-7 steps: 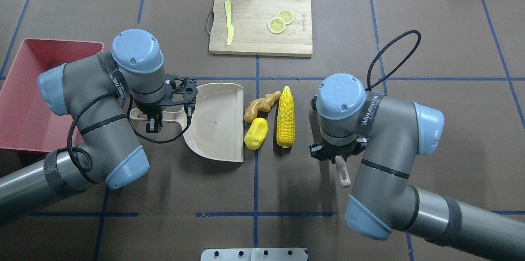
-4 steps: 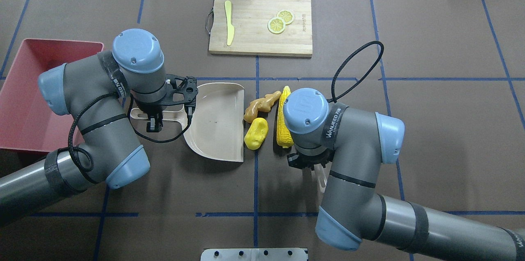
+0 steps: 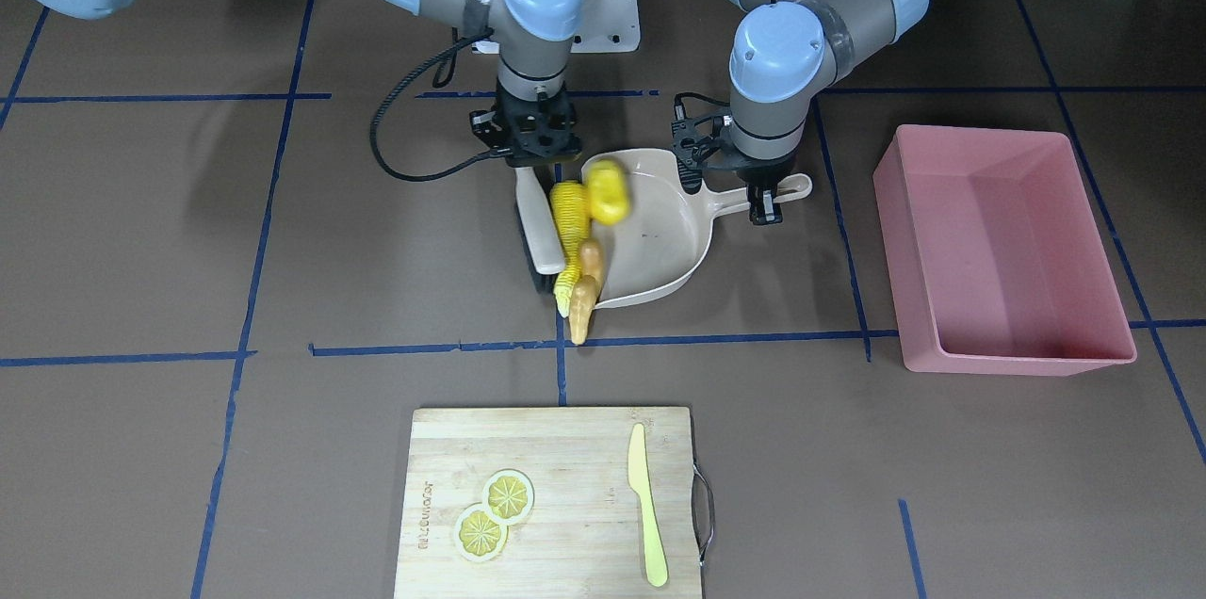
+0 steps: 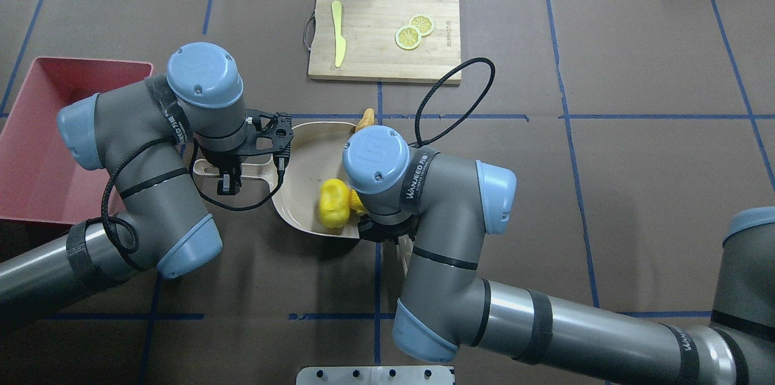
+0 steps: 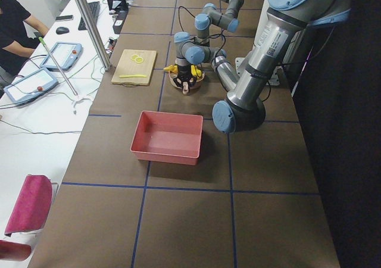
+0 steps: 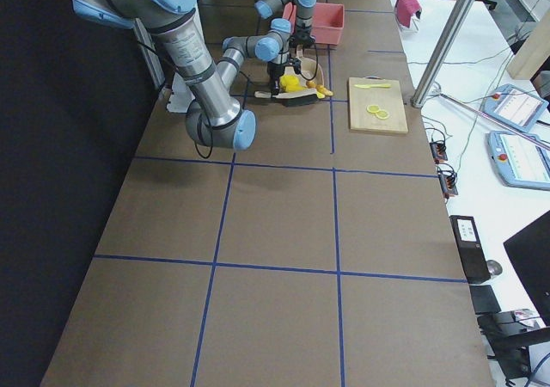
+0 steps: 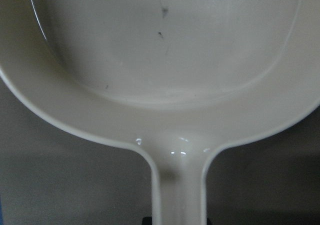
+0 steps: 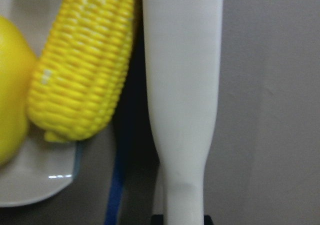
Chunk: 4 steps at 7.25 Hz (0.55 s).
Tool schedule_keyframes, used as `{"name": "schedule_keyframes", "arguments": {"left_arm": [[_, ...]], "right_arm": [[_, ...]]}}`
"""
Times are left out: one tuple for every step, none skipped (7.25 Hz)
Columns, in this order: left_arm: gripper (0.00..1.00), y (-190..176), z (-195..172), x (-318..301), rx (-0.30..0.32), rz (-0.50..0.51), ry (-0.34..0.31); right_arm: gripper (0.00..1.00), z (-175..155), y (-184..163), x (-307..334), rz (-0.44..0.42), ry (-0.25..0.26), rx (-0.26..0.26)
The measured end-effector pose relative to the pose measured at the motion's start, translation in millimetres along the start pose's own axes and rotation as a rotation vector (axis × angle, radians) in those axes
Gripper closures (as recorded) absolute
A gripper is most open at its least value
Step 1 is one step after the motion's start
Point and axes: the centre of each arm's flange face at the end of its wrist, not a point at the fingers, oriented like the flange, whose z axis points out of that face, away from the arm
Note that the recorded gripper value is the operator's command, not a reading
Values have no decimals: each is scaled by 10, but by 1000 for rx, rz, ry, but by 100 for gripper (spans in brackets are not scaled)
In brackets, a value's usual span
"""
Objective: Sweep and dump trash into bin
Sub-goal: 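Sweep the vegetables into the dustpan with the brush in the right gripper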
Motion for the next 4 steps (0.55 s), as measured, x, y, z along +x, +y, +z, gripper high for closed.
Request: {"name": "schedule_keyframes", "arguments": {"left_arm": [[98, -4, -3, 1, 0, 0, 0], [98, -7, -5, 1, 1, 0, 0], [97, -7, -5, 1, 1, -1, 0], [97, -7, -3, 0, 0, -2, 0]], "right_arm": [[100, -64, -9, -163, -4, -14, 3], [100, -122, -1, -269, -6, -25, 6], [100, -175, 20, -353, -5, -36, 8], [100, -202, 46, -407, -2, -42, 8]]}}
